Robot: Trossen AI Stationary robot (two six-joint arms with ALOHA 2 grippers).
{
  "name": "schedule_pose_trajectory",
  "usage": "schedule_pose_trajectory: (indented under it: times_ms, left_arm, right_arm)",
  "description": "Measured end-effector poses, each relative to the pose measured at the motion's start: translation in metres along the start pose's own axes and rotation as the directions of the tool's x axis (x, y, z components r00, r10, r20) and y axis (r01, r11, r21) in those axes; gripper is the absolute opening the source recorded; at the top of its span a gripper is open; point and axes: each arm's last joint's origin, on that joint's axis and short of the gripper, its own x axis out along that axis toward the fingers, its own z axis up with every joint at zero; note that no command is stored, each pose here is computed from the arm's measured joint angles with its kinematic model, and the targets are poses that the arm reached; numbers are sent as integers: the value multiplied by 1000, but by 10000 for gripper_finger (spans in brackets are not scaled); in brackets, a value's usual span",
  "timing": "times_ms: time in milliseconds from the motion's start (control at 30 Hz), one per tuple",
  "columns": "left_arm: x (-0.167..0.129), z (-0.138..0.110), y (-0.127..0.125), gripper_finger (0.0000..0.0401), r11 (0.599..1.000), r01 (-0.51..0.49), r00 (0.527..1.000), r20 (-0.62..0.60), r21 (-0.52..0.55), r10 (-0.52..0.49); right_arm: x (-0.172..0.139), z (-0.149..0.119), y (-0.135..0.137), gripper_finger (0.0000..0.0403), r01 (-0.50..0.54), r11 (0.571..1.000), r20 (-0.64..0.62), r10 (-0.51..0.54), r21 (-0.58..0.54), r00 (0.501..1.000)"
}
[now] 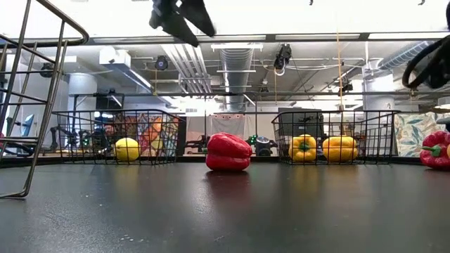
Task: Sort produce into baskets
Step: Put the top lemon into the left black wire basket
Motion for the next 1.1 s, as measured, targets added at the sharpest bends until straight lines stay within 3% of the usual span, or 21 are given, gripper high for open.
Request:
schedule_pose_trajectory:
  times_ms: [67, 267, 500, 600, 733, 933, 1100]
  left_arm:
    - [15, -5, -5, 332, 1000, 20, 1000, -1, -2, -20]
    - [57, -9, -19, 332, 998, 52, 999, -3, 24, -52]
    - [102, 5, -51, 332, 994, 72, 996, 48, 77, -76]
    - [119, 10, -64, 332, 990, 102, 994, 33, 94, -106]
    - [140, 11, -82, 332, 973, 202, 979, 5, 107, -204]
    - [155, 12, -102, 332, 963, 217, 975, 16, 157, -222]
    - [153, 10, -109, 331, 961, 230, 972, 16, 157, -235]
  right_arm:
    - [-3, 5, 4, 399, -8, 1000, 65, 8, -13, 998]
    - [-7, 20, 7, 399, 98, 991, 174, -80, -96, 982]
    - [-26, 50, 15, 399, 98, 984, 319, -46, -151, 947]
    - [-39, 47, 10, 399, 61, 985, 280, -15, -159, 960]
    - [-43, 37, 6, 399, -110, 980, 145, 135, -166, 980]
    - [-11, 32, -1, 399, -152, 980, 17, 156, -129, 988]
    - [17, 46, -2, 399, -277, 954, 8, 280, -112, 960]
